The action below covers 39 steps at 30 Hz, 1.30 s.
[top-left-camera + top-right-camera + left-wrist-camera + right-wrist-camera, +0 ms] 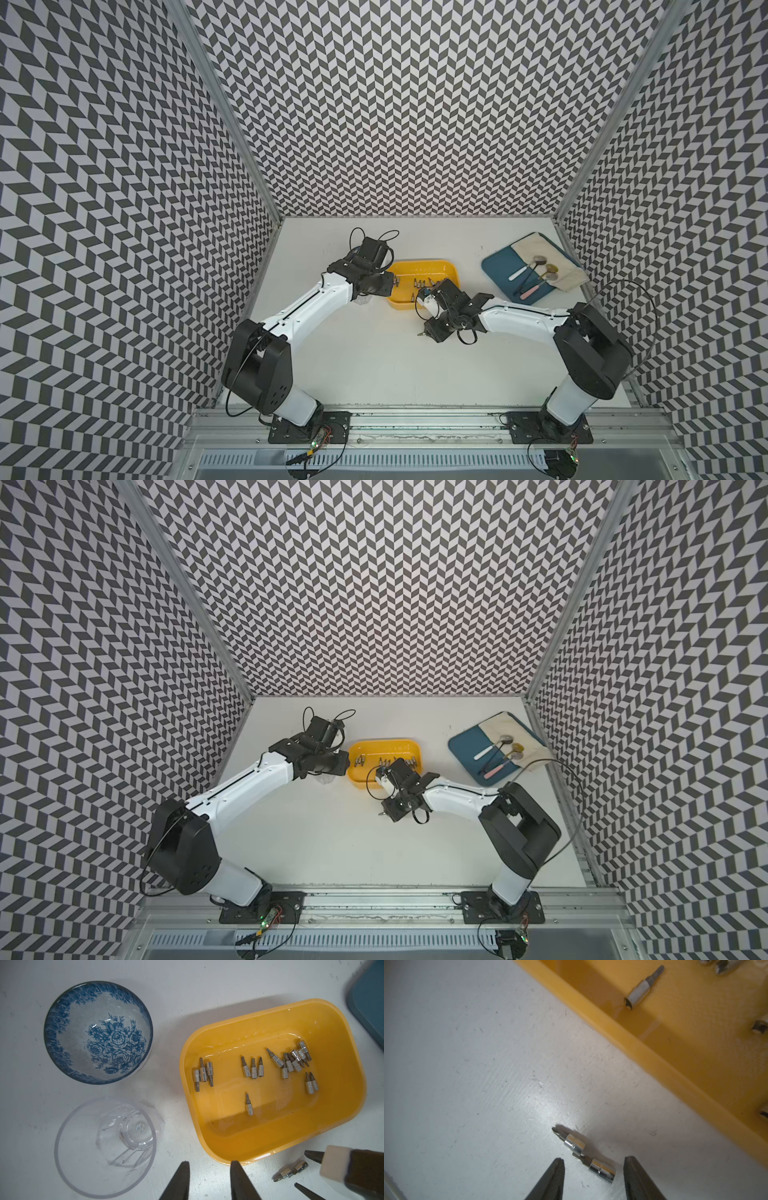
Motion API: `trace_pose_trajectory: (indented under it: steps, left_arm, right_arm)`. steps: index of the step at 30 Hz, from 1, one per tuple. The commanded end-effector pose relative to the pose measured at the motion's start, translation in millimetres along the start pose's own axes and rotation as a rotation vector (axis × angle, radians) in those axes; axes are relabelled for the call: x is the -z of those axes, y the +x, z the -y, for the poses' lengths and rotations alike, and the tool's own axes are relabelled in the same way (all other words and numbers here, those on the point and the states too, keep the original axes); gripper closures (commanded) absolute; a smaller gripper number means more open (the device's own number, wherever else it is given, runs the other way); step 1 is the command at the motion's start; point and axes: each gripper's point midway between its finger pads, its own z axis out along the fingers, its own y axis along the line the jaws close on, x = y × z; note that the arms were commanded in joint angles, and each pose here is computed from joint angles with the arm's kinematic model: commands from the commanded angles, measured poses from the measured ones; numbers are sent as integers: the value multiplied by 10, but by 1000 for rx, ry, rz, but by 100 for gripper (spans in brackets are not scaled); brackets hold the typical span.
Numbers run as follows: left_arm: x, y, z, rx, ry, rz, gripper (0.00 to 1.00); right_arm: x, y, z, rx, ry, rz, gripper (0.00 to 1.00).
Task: Put the bit on the desktop into the storage box
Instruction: Pick up the screwdriver bit from the center of the board.
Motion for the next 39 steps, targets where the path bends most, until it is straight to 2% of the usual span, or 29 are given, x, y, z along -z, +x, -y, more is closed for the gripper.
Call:
trace_pose_trajectory:
  steps: [1,13,30,39]
  left_arm:
    - [91,16,-22,21,15,19,64]
    - [119,158,-90,38,13,8,64]
    - [135,278,-109,48,21,-8,64]
    - [171,342,-114,54,24,-13,64]
  right_arm:
    - [-57,-61,-54,33,-16,12,49]
    - [-160,167,-138,43,-24,-51,51]
    - [-198,412,-64,61,122,-133,55]
    - [-197,499,-38,64,165,-162,61]
